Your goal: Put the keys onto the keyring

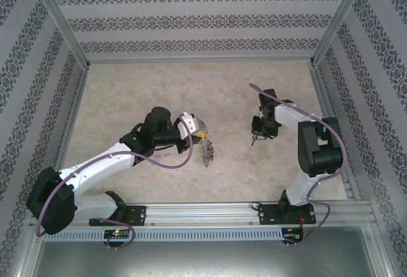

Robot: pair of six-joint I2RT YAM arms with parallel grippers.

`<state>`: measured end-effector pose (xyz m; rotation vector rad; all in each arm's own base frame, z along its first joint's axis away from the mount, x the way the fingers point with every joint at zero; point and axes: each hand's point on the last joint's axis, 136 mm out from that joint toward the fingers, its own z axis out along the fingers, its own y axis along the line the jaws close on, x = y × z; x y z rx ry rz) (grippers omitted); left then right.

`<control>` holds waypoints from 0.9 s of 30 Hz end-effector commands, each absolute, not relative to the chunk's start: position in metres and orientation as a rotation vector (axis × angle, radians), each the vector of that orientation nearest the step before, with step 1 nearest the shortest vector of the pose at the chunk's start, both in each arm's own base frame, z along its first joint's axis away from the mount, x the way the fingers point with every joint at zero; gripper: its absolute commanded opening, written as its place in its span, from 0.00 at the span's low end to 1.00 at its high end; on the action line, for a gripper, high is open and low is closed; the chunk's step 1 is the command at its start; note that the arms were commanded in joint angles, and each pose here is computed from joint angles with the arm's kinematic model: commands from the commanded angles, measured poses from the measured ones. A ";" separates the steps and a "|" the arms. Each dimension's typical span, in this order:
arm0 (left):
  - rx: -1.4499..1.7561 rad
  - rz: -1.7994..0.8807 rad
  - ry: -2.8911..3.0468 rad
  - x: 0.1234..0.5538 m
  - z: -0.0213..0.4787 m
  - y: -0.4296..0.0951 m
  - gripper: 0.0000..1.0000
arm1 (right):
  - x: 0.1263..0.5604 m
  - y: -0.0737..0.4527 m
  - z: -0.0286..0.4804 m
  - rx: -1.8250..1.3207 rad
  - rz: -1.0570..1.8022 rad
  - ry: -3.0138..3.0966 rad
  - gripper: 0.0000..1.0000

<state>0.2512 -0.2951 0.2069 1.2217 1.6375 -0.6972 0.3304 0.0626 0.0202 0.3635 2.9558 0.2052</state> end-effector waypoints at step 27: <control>1.221 -0.711 1.589 0.249 0.221 -0.300 0.00 | 0.324 0.069 0.025 0.299 0.170 3.004 0.15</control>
